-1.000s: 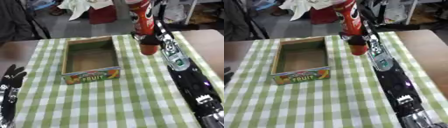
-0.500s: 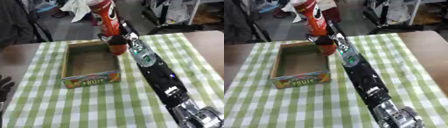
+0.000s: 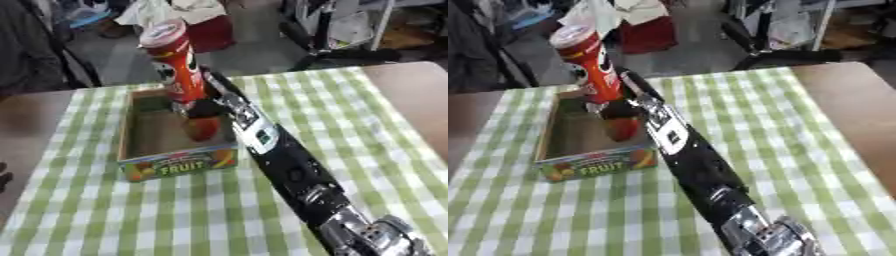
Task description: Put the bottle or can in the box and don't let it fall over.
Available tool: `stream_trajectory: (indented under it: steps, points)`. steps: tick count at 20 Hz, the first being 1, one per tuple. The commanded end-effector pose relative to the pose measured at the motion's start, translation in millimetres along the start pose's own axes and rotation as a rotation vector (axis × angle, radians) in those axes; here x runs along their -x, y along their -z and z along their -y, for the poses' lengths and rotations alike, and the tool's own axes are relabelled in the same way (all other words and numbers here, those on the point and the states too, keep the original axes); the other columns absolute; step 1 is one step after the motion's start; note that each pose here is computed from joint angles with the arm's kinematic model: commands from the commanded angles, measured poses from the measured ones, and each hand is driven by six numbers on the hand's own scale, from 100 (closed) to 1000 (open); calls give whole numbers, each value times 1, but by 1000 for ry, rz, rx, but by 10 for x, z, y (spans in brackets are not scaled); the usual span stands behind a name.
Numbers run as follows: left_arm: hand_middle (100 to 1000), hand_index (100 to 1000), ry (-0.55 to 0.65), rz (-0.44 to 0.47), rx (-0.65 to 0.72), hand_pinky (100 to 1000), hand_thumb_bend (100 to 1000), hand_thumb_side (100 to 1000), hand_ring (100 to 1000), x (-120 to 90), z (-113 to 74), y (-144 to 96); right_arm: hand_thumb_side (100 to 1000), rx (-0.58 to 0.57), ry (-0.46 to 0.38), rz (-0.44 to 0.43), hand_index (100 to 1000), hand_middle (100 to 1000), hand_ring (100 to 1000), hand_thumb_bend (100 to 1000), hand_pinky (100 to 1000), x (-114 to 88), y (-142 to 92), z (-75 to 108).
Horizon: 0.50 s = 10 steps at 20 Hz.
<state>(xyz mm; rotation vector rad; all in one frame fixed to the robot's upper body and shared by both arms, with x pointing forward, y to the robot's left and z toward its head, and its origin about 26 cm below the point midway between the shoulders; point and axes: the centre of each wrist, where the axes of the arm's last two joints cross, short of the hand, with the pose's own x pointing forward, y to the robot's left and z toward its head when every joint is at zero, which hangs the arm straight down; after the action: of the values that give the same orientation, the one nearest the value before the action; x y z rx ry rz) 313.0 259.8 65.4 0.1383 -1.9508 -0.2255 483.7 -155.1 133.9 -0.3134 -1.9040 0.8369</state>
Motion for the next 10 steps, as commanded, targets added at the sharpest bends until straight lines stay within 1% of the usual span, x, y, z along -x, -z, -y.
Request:
stream_trajectory:
  steps: [1, 4, 7, 10]
  points:
    - [841, 998, 11, 27, -1, 978, 709, 836, 863, -66, -44, 38, 596, 84, -40, 33, 997, 926, 955, 750, 1000, -60, 61, 209]
    - [841, 998, 12, 26, 0, 978, 709, 836, 863, -65, -45, 36, 618, 123, -54, 49, 1000, 958, 983, 754, 1000, -82, 77, 299]
    - [841, 998, 13, 24, 0, 979, 709, 837, 863, -60, -48, 30, 610, 141, -70, 68, 1000, 964, 986, 741, 1000, -105, 83, 400]
    - [841, 998, 18, 17, -10, 979, 708, 837, 863, -47, -74, 12, 581, 158, -100, 110, 1000, 969, 982, 712, 1000, -153, 66, 597]
